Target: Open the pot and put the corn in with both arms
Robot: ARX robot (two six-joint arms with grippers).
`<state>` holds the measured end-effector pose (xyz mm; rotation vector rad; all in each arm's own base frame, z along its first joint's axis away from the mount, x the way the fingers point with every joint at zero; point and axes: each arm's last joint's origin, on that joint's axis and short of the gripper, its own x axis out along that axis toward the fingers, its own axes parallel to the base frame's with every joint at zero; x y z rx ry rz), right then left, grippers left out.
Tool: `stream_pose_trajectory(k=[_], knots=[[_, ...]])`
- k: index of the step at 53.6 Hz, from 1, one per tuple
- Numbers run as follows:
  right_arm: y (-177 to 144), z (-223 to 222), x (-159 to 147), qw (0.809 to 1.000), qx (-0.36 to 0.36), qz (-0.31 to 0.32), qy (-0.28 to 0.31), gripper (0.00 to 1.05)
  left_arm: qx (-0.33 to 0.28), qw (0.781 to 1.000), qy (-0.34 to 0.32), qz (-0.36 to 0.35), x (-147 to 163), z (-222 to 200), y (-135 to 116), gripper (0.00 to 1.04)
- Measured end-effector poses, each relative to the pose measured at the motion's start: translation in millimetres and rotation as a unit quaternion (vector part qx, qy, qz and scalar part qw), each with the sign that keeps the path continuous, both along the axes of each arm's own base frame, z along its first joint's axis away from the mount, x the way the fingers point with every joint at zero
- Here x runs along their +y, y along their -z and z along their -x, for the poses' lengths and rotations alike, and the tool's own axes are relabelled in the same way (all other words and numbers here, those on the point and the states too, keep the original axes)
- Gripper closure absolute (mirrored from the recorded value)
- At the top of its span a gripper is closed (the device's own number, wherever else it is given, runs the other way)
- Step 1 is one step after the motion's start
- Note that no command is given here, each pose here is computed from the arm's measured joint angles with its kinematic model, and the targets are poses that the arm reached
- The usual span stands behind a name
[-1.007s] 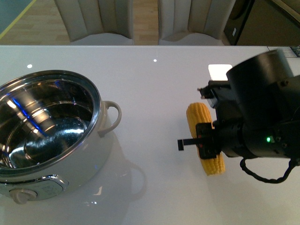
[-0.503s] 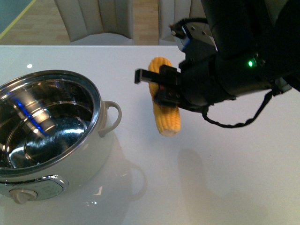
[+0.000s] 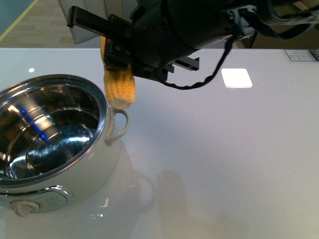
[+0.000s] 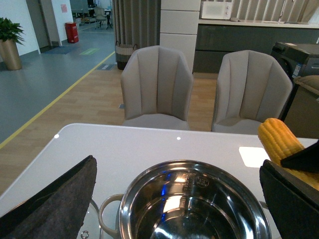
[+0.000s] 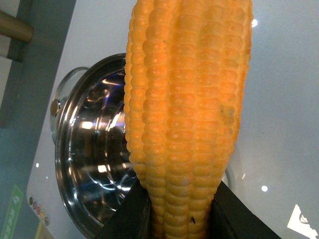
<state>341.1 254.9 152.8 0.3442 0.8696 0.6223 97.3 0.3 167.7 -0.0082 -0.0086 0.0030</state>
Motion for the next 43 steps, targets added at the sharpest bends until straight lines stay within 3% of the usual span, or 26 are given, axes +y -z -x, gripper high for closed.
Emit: stream_pose_trajectory(k=[25,43], knots=[[6,-10,52,0.999,0.033,-0.026,-0.023,0.89,0.0,1.0,0.0,0.0,0,0,0,0.07],[29,-15,80,0.997,0.071,-0.026,-0.027,0.89,0.0,1.0,0.0,0.0,0,0,0,0.07]])
